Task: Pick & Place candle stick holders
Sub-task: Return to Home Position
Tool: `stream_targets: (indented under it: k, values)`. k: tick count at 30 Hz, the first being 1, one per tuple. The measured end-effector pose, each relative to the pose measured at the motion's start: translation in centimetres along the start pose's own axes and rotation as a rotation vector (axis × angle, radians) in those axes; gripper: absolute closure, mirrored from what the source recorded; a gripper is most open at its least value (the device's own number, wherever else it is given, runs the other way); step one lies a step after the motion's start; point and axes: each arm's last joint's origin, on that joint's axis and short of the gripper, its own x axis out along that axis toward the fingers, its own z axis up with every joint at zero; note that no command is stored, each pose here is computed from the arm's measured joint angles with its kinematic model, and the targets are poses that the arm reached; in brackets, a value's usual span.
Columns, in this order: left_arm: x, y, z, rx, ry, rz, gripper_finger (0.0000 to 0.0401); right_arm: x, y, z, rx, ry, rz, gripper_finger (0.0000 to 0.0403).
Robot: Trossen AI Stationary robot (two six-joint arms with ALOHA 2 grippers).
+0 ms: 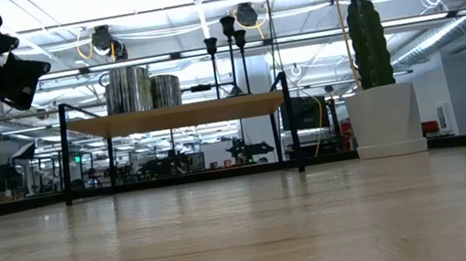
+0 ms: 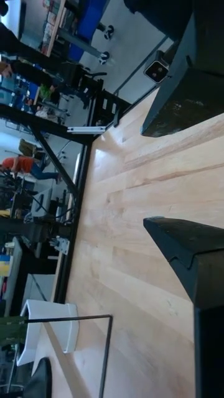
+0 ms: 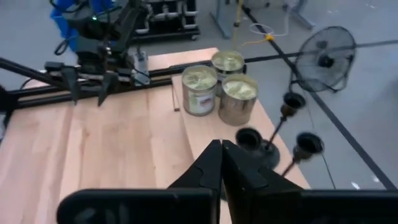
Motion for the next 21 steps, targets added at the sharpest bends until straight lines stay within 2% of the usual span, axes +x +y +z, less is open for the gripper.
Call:
stream_targets:
  k: [4, 11, 21]
  values:
    - [0.0, 0.0, 0.0, 0.017, 0.000, 0.000, 0.0169, -1.0, 1.1, -1.7, 0.036, 0.007, -0.050, 0.0402]
    - [0.0, 0.0, 0.0, 0.070, -0.003, 0.006, 0.0169, -2.7, 2.6, -6.0, 0.138, -0.084, -0.006, 0.0401]
    - [0.0, 0.0, 0.2, 0.070, -0.024, 0.004, 0.0169, -4.8, 3.2, -14.7, 0.280, -0.079, 0.009, 0.0399]
